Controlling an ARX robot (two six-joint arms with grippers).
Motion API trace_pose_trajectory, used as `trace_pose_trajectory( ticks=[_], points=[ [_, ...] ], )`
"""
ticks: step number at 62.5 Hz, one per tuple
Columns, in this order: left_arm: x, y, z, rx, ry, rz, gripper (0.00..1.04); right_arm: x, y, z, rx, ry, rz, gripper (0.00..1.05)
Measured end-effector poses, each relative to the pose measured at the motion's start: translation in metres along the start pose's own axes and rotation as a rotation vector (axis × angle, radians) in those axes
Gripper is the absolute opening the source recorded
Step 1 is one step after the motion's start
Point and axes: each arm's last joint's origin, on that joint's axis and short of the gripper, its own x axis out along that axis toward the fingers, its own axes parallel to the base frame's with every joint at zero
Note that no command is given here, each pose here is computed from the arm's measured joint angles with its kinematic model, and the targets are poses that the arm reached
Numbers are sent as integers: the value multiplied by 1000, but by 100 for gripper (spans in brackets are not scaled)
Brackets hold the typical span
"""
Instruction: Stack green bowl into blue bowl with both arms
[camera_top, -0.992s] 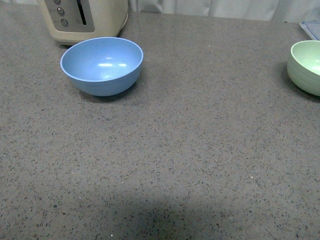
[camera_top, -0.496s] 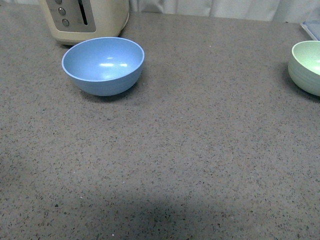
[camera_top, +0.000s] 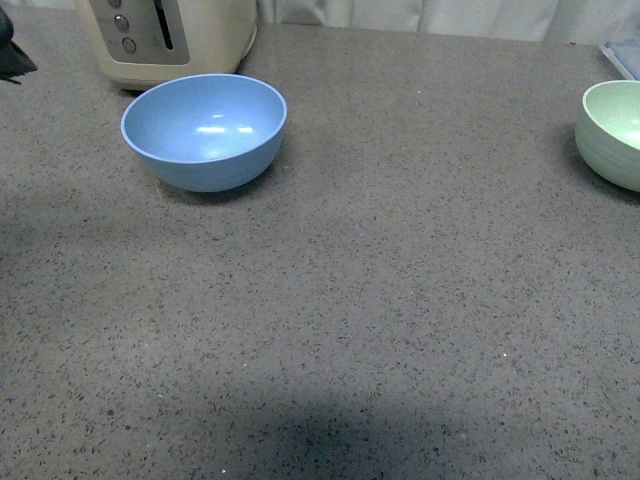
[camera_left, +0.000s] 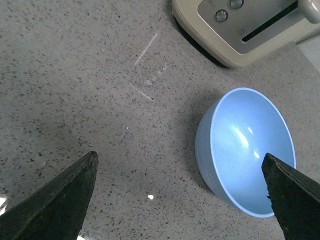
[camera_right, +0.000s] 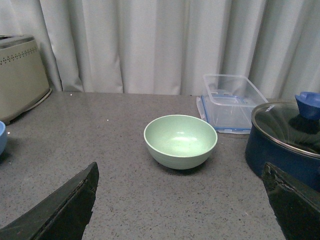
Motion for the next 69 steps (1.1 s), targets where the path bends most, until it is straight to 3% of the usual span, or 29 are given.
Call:
trace_pose_trajectory(
  ticks=[29,48,69],
  points=[
    [42,-28,-5,-70,82,25,98,0,0,0,0,0,0,95],
    [67,-22,-22,-56,135,72,98,0,0,0,0,0,0,95],
    [77,-26,-26,-52,164,46,98,0,0,0,0,0,0,95]
  ],
)
